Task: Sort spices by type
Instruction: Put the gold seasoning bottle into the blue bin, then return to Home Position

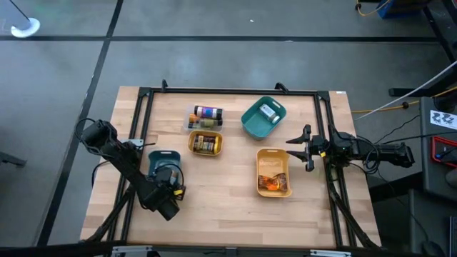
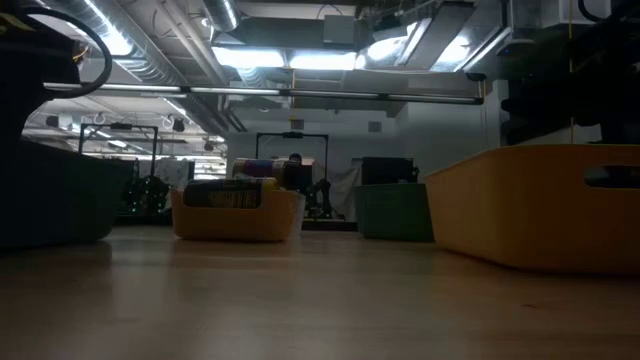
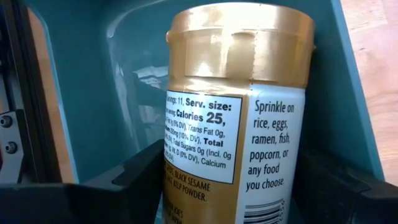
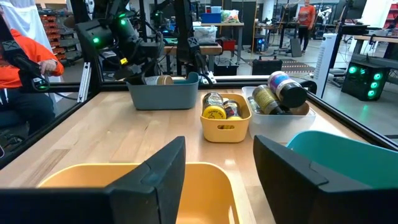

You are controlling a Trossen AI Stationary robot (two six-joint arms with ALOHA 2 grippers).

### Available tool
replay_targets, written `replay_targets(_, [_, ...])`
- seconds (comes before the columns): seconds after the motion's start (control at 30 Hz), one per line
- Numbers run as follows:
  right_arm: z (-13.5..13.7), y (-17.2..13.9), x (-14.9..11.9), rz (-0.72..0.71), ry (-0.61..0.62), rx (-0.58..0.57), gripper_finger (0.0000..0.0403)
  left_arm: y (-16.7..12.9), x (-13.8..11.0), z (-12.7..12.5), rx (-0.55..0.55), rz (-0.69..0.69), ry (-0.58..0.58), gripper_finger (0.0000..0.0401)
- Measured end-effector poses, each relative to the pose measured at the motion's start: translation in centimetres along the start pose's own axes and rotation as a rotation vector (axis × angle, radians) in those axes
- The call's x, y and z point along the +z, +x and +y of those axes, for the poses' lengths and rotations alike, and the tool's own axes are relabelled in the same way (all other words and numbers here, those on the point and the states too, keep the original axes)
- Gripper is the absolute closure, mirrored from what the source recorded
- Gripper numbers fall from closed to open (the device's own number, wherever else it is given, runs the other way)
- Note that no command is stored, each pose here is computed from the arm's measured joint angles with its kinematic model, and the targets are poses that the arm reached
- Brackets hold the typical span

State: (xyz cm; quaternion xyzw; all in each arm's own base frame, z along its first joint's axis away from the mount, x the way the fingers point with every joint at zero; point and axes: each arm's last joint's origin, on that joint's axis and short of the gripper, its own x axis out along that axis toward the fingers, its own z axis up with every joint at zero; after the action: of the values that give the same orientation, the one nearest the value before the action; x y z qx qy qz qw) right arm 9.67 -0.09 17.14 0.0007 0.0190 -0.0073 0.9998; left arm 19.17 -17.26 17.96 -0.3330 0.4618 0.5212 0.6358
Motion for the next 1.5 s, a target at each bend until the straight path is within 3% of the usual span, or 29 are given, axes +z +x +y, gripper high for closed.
replay_targets(0.4, [0.0,0.0,0.0,0.000,0.000,0.000,0.0214,0.0,0.1,0.0,-0.019,-0.033,0.019,0.0119])
replay_targets(0.57, [0.0,0.0,0.0,0.000,0.000,0.000,0.0214,-0.3,0.5,-0.1,-0.079,-0.143,0.141,0.0081])
replay_targets(0.8, [0.0,0.0,0.0,0.000,0.000,-0.001,0.0214,-0.9,1.0,0.3,-0.095,-0.141,0.080,0.0011])
replay_targets(0.9, [0.0,0.0,0.0,0.000,0.000,0.000,0.0214,-1.2,1.1,0.2,-0.138,-0.154,0.032,0.0006])
replay_targets(1.0, [0.0,0.0,0.0,0.000,0.000,0.000,0.0214,-2.0,1.5,-0.4,-0.242,-0.265,0.026,0.0010])
replay_targets(1.27, [0.0,0.0,0.0,0.000,0.000,0.000,0.0214,-4.9,2.2,-2.1,-0.462,-0.668,0.197,0.0012])
replay_targets(1.5, [0.0,0.0,0.0,0.000,0.000,0.000,0.0214,-7.5,1.7,-4.1,-0.535,-0.902,0.384,0.0012])
